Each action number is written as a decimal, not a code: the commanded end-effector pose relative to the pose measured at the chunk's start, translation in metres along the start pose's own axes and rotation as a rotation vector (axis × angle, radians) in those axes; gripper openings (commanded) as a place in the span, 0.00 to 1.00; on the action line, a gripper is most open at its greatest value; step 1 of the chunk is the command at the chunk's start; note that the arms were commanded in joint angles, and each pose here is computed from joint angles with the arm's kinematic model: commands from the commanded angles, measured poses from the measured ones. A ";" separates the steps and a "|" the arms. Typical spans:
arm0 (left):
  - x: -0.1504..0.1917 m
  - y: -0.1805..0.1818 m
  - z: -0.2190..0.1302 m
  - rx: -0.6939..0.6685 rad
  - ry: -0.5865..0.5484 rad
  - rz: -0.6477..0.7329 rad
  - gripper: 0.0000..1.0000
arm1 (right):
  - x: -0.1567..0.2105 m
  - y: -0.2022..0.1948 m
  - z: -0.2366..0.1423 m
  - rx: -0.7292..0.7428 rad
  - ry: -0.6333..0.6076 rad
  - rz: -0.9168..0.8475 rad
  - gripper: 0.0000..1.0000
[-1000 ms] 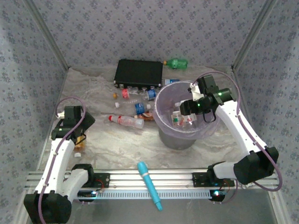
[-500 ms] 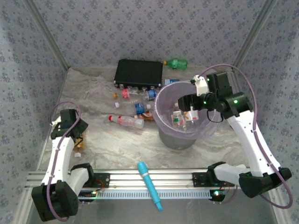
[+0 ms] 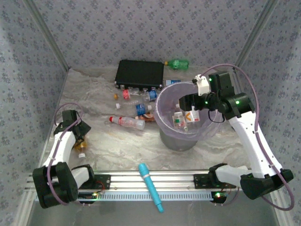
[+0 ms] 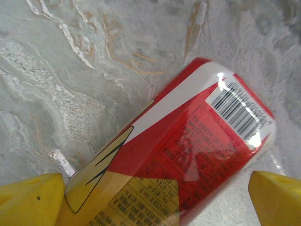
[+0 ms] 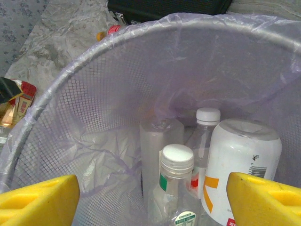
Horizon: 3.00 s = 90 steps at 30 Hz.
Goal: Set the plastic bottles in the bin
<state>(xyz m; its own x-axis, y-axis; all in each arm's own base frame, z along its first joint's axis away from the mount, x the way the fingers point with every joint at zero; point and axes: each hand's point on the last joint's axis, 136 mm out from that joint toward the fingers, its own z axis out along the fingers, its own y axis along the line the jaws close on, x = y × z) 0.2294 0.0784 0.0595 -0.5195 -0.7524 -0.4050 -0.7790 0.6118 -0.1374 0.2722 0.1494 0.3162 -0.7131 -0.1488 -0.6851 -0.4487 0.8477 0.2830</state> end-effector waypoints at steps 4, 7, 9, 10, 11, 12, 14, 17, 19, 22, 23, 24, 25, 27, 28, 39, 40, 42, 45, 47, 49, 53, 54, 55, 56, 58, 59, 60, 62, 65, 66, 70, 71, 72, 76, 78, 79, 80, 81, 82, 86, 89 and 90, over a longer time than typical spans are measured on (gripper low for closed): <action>0.013 -0.024 0.011 0.108 0.086 0.008 1.00 | -0.005 0.001 0.000 -0.010 -0.018 0.012 0.83; 0.021 -0.035 0.010 0.129 0.094 0.029 1.00 | -0.005 0.000 0.001 -0.003 -0.014 0.014 0.83; 0.028 -0.044 0.008 0.137 0.098 0.061 1.00 | -0.005 -0.001 0.002 -0.002 -0.012 0.015 0.83; 0.030 -0.045 0.008 0.135 0.102 0.063 1.00 | -0.005 -0.001 0.003 -0.002 -0.012 0.017 0.83; 0.035 -0.046 0.009 0.136 0.115 0.055 1.00 | -0.005 -0.001 0.003 -0.004 -0.014 0.017 0.83; 0.038 -0.047 0.009 0.143 0.121 0.045 1.00 | -0.005 -0.001 0.004 -0.004 -0.012 0.017 0.83; 0.041 -0.044 0.012 0.146 0.110 0.015 1.00 | -0.004 -0.003 0.005 0.003 -0.008 0.019 0.83; 0.046 -0.039 0.018 0.143 0.105 -0.034 1.00 | -0.002 -0.005 0.007 0.009 -0.001 0.020 0.83; 0.052 -0.041 0.020 0.156 0.126 -0.063 1.00 | -0.001 -0.004 0.007 0.008 0.000 0.017 0.83; 0.061 -0.041 0.022 0.165 0.146 -0.091 1.00 | 0.000 -0.005 0.008 0.013 0.001 0.016 0.83; 0.062 -0.042 0.022 0.172 0.146 -0.096 1.00 | 0.001 -0.006 0.008 0.012 0.002 0.016 0.83; 0.065 -0.040 0.022 0.173 0.146 -0.105 1.00 | 0.001 -0.006 0.009 0.014 0.002 0.018 0.83; 0.066 -0.038 0.023 0.171 0.146 -0.115 1.00 | 0.001 -0.006 0.010 0.013 0.005 0.019 0.83; 0.068 -0.036 0.024 0.171 0.142 -0.132 1.00 | 0.001 -0.006 0.011 0.012 0.008 0.021 0.83; 0.069 -0.035 0.024 0.171 0.144 -0.136 1.00 | 0.000 -0.006 0.011 0.011 0.008 0.023 0.83; 0.068 -0.035 0.019 0.190 0.132 -0.155 0.80 | -0.003 -0.009 0.016 0.018 -0.007 0.046 0.83; 0.068 -0.035 0.019 0.191 0.130 -0.158 0.77 | -0.003 -0.009 0.016 0.019 -0.006 0.050 0.83; 0.067 -0.035 0.017 0.196 0.126 -0.158 0.72 | -0.004 -0.009 0.016 0.019 -0.011 0.059 0.84; 0.061 -0.040 0.011 0.213 0.112 -0.147 0.68 | -0.005 -0.012 0.016 0.027 -0.021 0.075 0.90; 0.055 -0.046 0.005 0.237 0.101 -0.122 0.67 | -0.006 -0.014 0.017 0.024 -0.032 0.078 0.95; 0.049 -0.055 -0.003 0.265 0.089 -0.093 0.65 | -0.008 -0.013 0.017 0.018 -0.053 0.078 1.00; 0.037 -0.084 -0.018 0.361 0.047 -0.046 0.62 | -0.020 -0.011 0.010 0.017 -0.114 0.103 1.00; 0.035 -0.093 -0.021 0.386 0.044 -0.045 0.60 | -0.023 -0.009 0.009 0.013 -0.123 0.106 1.00; 0.033 -0.102 -0.025 0.413 0.044 -0.040 0.58 | -0.025 -0.007 0.008 0.012 -0.127 0.109 1.00; 0.031 -0.110 -0.029 0.431 0.041 -0.032 0.56 | -0.026 -0.006 0.007 0.008 -0.125 0.113 1.00; 0.029 -0.129 -0.040 0.475 0.028 -0.002 0.50 | -0.028 0.000 0.004 -0.008 -0.128 0.117 0.99; 0.029 -0.137 -0.046 0.496 0.024 0.017 0.48 | -0.030 0.003 0.002 -0.016 -0.131 0.119 0.99; 0.030 -0.147 -0.053 0.520 0.019 0.039 0.46 | -0.033 0.006 -0.001 -0.024 -0.141 0.118 0.98; 0.030 -0.161 -0.071 0.559 0.006 0.079 0.45 | -0.043 0.014 -0.007 -0.043 -0.164 0.109 0.98; 0.030 -0.180 -0.106 0.645 -0.031 0.133 0.36 | -0.062 0.035 -0.013 -0.097 -0.201 0.074 0.98; 0.031 -0.188 -0.120 0.694 -0.039 0.143 0.31 | -0.069 0.042 -0.014 -0.121 -0.210 0.068 0.98; 0.055 -0.234 -0.188 1.035 -0.005 0.244 0.23 | -0.095 0.075 -0.001 -0.248 -0.211 0.055 0.97; 0.060 -0.242 -0.202 1.102 0.015 0.270 0.23 | -0.100 0.085 0.003 -0.275 -0.206 0.041 0.97; 0.067 -0.249 -0.216 1.174 0.039 0.301 0.23 | -0.105 0.096 0.008 -0.302 -0.199 0.024 0.97; 0.096 -0.269 -0.266 1.429 0.106 0.427 0.19 | -0.113 0.139 0.035 -0.419 -0.138 -0.040 0.96; 0.109 -0.273 -0.287 1.526 0.137 0.489 0.18 | -0.116 0.153 0.048 -0.478 -0.101 -0.034 0.96; 0.113 -0.273 -0.294 1.556 0.148 0.512 0.16 | -0.116 0.159 0.055 -0.507 -0.078 -0.032 0.96; 0.116 -0.274 -0.298 1.571 0.152 0.526 0.16 | -0.116 0.163 0.062 -0.522 -0.062 -0.031 0.96; 0.118 -0.274 -0.301 1.581 0.153 0.541 0.15 | -0.117 0.166 0.067 -0.535 -0.050 -0.031 0.97; 0.120 -0.273 -0.305 1.596 0.153 0.560 0.15 | -0.117 0.168 0.074 -0.538 -0.038 -0.034 0.97; 0.130 -0.273 -0.316 1.629 0.152 0.599 0.15 | -0.109 0.172 0.096 -0.544 0.028 -0.022 0.99; 0.131 -0.274 -0.321 1.649 0.150 0.602 0.15 | -0.103 0.177 0.106 -0.550 0.054 -0.021 0.99; 0.132 -0.275 -0.321 1.646 0.151 0.603 0.15 | -0.101 0.179 0.108 -0.560 0.064 -0.017 0.98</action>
<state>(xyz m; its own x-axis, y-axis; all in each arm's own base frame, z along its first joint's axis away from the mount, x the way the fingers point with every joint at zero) 0.2664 -0.2607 0.3013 -0.7347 -0.3063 -0.6053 0.4987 0.3609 -0.7880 0.3345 0.3633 0.3542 -0.7165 -0.1908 -0.6709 -0.6606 0.4945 0.5649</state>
